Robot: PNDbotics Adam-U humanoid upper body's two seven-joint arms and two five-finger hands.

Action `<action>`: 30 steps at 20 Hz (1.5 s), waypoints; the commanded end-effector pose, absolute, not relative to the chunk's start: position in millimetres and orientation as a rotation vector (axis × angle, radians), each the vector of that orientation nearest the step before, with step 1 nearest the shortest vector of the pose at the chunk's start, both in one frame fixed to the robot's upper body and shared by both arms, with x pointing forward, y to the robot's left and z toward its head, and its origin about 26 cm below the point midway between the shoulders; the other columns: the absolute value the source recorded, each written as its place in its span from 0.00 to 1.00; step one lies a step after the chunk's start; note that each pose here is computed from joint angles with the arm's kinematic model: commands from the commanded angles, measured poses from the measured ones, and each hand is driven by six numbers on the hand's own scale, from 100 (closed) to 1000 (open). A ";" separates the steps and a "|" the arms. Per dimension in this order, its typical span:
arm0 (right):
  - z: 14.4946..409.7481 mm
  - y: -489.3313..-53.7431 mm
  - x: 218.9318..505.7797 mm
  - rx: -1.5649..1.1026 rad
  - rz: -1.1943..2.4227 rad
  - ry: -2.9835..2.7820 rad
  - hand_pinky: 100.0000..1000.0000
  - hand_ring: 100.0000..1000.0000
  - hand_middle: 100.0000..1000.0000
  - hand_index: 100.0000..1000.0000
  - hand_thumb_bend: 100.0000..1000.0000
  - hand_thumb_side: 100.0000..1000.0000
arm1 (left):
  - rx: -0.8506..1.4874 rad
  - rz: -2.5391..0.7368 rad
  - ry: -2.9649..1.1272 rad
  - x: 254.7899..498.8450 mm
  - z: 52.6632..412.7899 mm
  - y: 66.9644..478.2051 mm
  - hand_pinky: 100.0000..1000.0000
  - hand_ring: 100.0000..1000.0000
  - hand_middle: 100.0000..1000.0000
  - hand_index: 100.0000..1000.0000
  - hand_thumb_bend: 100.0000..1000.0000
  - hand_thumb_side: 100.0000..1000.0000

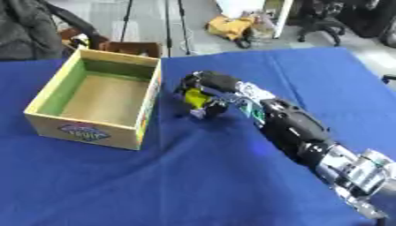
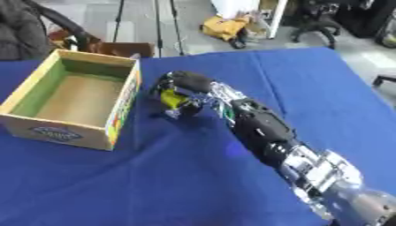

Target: Pick up objects on the table and place them in the box.

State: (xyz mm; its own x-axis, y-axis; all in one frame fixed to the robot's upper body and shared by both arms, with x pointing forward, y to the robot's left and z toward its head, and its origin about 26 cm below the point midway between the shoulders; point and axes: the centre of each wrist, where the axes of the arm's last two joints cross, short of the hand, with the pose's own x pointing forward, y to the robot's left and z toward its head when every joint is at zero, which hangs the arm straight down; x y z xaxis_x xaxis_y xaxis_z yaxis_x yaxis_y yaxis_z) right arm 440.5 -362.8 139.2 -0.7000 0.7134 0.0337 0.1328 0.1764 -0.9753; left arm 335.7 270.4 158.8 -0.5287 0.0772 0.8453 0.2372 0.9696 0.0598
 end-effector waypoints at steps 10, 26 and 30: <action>209.9 -342.8 441.7 -0.743 1.499 -2.092 0.00 0.43 0.50 0.76 0.00 0.04 | -0.207 -0.221 -2.158 335.2 170.5 273.5 0.47 0.56 0.52 0.64 0.33 0.97; 216.3 -287.4 453.5 -0.528 1.619 -2.106 0.00 0.44 0.51 0.76 0.00 0.09 | -0.346 -0.299 -2.211 337.2 191.3 249.3 0.47 0.56 0.52 0.64 0.34 0.94; 204.1 -279.2 457.8 -0.486 1.665 -2.068 0.00 0.45 0.52 0.77 0.00 0.12 | -0.366 -0.311 -2.218 337.0 193.9 245.8 0.47 0.56 0.52 0.64 0.34 0.94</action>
State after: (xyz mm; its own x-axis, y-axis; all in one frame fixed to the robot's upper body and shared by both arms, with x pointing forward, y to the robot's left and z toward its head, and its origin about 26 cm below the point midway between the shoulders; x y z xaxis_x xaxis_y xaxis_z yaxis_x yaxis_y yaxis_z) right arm 455.7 -279.2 192.0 -0.8360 0.5287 0.1468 -0.0253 0.2302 -0.9728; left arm 338.7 248.5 182.0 -0.5704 0.1437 0.8087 0.3481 0.9341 0.0796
